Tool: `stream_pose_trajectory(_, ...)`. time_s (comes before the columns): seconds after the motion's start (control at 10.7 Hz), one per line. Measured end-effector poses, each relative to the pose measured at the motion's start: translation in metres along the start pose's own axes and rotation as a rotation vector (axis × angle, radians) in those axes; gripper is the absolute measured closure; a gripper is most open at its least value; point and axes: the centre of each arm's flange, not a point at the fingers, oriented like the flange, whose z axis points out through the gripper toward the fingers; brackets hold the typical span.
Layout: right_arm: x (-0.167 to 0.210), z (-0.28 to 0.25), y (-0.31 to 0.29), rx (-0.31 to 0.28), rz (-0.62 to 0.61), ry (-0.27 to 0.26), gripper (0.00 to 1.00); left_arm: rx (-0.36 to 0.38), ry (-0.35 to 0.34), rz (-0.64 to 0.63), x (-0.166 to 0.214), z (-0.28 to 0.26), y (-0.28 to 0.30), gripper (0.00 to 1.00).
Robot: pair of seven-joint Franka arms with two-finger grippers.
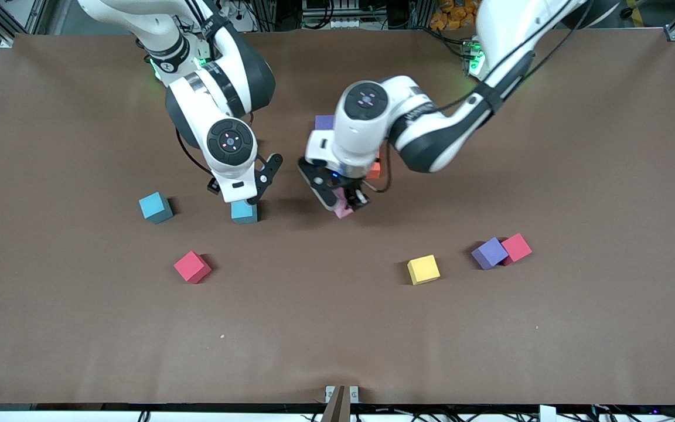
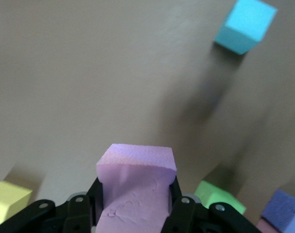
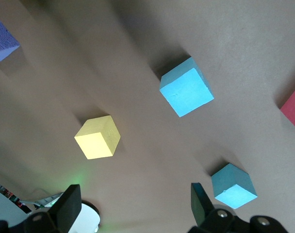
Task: Form number 2 with 11 blocks
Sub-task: 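Carry the pink cube beside green with the left gripper while the right reaches cyan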
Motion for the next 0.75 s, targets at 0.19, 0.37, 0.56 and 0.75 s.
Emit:
stream_pose_trajectory(0.19, -0.006, 0.004, 0.004, 0.012, 0.016, -0.019, 0.0, 0.0, -0.005, 0.076, 0.011, 0.014, 0.02, 0.46)
stream_pose_trajectory(0.37, -0.024, 0.014, 0.036, 0.04, 0.07, -0.015, 0.0, 0.002, -0.028, 0.123, 0.013, 0.034, 0.036, 0.46)
stream_pose_trajectory(0.56, -0.041, 0.022, 0.07, 0.053, 0.12, 0.02, 0.0, 0.014, -0.054, 0.155, 0.014, 0.054, 0.056, 0.46)
stream_pose_trajectory(0.75, -0.041, 0.027, 0.07, 0.058, 0.12, 0.016, 0.0, 0.015, -0.063, 0.172, 0.014, 0.061, 0.068, 0.46)
